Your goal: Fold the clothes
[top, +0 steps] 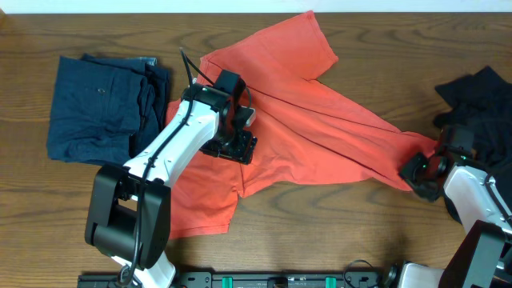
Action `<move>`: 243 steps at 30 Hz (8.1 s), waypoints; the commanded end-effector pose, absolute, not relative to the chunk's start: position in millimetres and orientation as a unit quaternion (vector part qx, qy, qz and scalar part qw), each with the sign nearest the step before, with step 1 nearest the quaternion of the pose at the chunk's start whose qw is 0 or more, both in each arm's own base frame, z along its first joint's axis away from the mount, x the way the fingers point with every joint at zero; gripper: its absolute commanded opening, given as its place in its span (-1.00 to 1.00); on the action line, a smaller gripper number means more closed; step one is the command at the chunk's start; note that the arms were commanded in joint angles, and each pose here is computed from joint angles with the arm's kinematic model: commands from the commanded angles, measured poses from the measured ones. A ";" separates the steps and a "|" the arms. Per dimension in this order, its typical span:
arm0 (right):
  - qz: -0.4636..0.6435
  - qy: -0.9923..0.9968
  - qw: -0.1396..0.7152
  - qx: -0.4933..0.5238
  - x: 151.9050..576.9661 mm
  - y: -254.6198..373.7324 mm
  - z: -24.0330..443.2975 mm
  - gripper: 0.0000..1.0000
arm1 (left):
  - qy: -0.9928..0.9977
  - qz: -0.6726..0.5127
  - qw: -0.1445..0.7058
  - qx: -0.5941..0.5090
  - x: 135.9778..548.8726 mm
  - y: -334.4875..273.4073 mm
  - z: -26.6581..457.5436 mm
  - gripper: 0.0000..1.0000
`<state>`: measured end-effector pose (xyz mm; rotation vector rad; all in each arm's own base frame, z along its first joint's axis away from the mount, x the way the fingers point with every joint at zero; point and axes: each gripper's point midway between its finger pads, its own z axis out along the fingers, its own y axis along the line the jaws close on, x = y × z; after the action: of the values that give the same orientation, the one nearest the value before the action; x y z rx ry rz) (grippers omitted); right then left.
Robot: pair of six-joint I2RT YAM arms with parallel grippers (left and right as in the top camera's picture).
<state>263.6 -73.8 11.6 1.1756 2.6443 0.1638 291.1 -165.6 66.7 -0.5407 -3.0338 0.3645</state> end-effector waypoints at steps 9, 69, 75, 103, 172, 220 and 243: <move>0.060 0.932 0.095 0.345 247.8 -66.8 24.4 -0.42 | -0.977 0.123 0.022 -0.175 288.6 -167.9 68.2 0.38; 0.230 0.903 0.327 0.156 439.1 0.5 121.2 0.35 | -0.976 0.125 0.009 -0.178 294.5 -169.9 68.2 0.54; 0.227 0.949 0.176 0.133 364.4 23.2 92.4 0.38 | -0.976 0.125 0.007 -0.178 295.5 -170.3 68.3 0.54; 0.278 0.933 0.221 0.053 374.0 85.8 81.5 -0.60 | -0.974 0.132 -0.023 -0.182 309.1 -176.0 69.4 0.55; 0.055 0.991 0.103 0.068 327.5 56.8 -19.2 -0.97 | -0.974 0.132 -0.026 -0.182 310.5 -176.6 69.5 0.55; -0.058 0.994 0.089 -0.017 334.6 64.4 -11.2 -0.93 | -0.974 0.133 -0.028 -0.183 311.4 -177.0 69.6 0.55; -0.160 0.925 0.210 0.274 272.7 -112.5 211.3 -0.91 | -0.972 0.132 -0.029 -0.192 311.2 -176.8 69.4 0.55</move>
<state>285.4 -103.1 204.2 0.7058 2.5920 -0.4163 312.9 -175.0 68.2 -0.5843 -3.1192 0.4096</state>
